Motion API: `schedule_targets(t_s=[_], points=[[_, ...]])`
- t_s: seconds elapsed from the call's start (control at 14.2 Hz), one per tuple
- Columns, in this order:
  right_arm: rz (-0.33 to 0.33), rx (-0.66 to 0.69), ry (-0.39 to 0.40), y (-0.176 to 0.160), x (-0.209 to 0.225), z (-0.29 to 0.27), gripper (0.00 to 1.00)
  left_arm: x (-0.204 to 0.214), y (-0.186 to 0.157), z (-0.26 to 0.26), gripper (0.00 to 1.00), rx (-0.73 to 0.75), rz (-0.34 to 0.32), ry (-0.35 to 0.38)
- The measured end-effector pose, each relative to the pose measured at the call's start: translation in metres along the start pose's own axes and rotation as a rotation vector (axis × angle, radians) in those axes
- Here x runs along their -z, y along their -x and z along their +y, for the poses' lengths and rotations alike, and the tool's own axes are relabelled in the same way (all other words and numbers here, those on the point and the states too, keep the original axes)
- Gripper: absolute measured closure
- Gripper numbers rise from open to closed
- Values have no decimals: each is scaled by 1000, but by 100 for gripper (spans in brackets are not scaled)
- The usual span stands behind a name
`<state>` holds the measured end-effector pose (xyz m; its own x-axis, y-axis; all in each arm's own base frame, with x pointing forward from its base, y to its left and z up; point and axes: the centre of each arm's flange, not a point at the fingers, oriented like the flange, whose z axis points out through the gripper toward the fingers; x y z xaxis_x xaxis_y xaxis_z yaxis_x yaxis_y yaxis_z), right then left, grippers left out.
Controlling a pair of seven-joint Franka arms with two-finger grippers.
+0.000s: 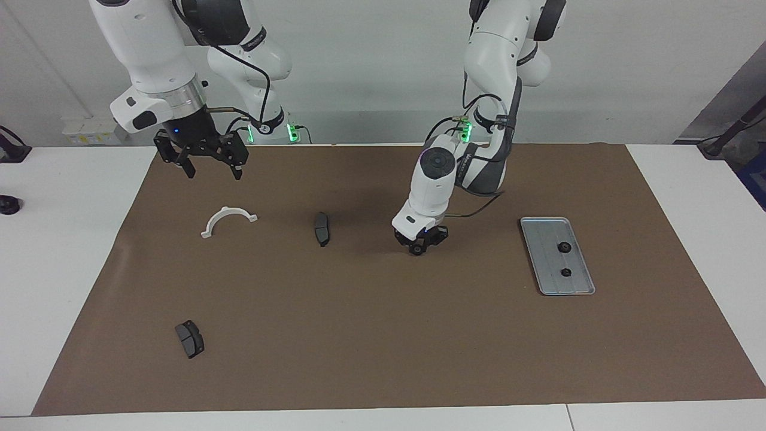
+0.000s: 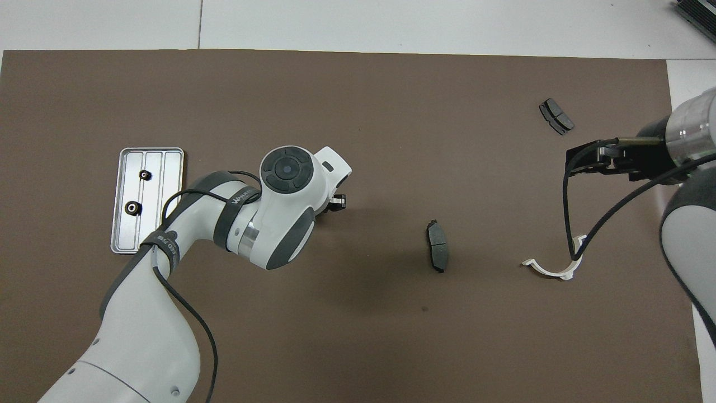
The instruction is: Pick bearing gear from pile to tray
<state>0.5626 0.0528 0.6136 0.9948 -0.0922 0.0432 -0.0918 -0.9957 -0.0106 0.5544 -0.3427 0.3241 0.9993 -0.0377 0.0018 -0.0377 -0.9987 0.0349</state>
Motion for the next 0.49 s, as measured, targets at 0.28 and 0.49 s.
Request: schedule_targets(t_s=[0.28,0.49], points=[[0,-14,5,6,10,8,0,57,-73,-114,65,162,63,19],[-32,-29,11,9,9,17,0,73,-92,-216,65,189,55,6]])
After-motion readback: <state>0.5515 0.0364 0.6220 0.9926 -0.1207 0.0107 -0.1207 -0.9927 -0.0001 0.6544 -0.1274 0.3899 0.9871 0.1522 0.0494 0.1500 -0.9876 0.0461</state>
